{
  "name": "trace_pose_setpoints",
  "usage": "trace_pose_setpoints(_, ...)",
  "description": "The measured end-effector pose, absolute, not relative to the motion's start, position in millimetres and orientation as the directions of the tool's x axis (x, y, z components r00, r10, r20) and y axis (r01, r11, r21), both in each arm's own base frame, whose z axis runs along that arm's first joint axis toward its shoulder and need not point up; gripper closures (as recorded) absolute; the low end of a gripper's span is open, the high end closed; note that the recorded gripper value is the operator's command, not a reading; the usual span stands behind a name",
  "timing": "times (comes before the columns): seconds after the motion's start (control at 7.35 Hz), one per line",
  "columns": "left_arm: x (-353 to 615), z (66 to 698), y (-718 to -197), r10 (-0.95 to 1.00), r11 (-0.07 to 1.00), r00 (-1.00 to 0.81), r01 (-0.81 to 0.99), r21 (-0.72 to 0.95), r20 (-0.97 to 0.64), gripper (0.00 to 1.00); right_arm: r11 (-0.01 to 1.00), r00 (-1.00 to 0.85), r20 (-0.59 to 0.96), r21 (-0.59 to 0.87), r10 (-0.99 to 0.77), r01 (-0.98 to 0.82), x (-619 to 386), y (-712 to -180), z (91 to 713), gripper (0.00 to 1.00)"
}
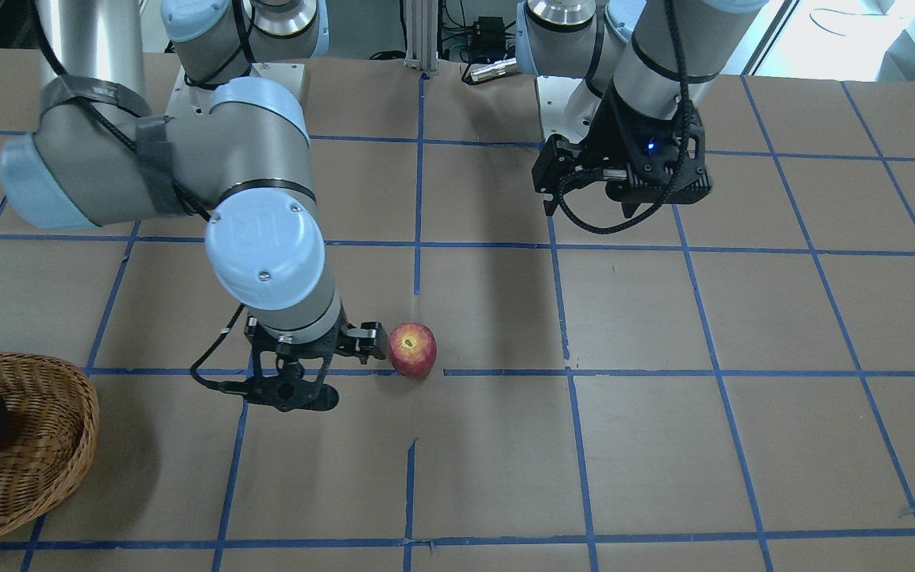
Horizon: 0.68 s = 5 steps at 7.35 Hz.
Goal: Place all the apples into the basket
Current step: 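Lower the right gripper and grasp the red apple while the left withdraws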
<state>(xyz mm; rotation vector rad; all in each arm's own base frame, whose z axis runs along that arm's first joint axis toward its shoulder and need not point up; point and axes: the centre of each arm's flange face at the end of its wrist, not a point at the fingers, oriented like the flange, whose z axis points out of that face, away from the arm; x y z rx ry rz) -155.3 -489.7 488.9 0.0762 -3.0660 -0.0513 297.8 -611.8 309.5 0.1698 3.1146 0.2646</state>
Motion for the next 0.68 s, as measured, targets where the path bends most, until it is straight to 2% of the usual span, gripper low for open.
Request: trace_pose_setpoints(0.68, -147, 499, -493, -0.051, 0.998, -0.996, -0.047, 0.052, 0.071, 0.0, 0.955, -0.993, -0.033, 0.278, 0.117, 0.103, 348, -601, 233, 0.0)
